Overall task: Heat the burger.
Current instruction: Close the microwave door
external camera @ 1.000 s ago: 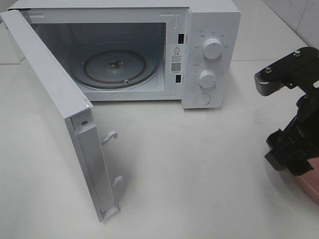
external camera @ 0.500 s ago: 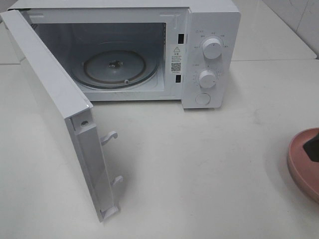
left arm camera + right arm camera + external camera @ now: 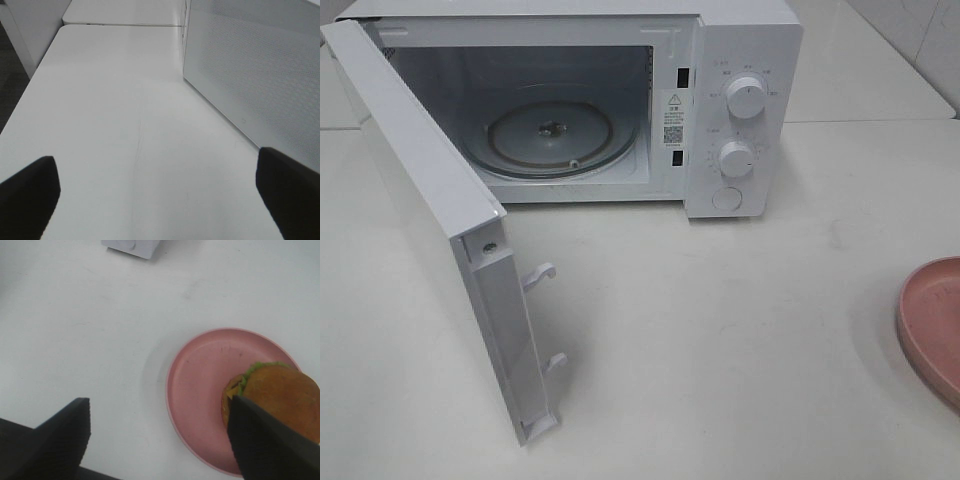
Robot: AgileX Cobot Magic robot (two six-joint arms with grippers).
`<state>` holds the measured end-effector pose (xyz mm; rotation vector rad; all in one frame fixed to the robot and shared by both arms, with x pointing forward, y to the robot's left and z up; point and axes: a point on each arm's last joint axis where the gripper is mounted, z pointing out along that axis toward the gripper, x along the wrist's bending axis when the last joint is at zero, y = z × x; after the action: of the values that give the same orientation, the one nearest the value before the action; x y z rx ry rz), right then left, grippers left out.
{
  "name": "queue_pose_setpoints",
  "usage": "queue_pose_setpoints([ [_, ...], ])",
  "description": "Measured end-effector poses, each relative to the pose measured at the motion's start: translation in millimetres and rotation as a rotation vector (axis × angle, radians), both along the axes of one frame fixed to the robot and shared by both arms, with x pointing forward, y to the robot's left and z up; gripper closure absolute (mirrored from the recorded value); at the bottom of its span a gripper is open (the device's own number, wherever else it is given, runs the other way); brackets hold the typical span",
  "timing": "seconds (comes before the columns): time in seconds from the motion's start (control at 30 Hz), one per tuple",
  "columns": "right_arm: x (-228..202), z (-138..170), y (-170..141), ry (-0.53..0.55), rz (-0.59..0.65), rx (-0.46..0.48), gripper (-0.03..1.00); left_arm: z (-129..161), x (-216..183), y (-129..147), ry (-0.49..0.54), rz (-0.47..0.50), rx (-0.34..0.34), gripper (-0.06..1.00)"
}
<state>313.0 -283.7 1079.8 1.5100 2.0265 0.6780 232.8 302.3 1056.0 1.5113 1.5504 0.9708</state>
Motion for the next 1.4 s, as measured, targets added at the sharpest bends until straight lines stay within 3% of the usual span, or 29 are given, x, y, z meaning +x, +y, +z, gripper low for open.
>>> queue_pose_setpoints([
  [0.3,-24,-21,-12,-0.051,-0.06,0.056,0.2,0,0,0,0.0,0.0,0.0,-0.04],
  [0.57,-52,-17,-17,-0.25,-0.091,0.107,0.2,0,0,0,0.0,0.0,0.0,-0.04],
  [0.83,-72,-17,-20,-0.348,-0.139,0.122,0.2,0,0,0,0.0,0.0,0.0,-0.04],
  [1.4,-83,-31,-22,-0.288,-0.18,0.124,0.2,0,0,0,0.0,0.0,0.0,-0.04],
])
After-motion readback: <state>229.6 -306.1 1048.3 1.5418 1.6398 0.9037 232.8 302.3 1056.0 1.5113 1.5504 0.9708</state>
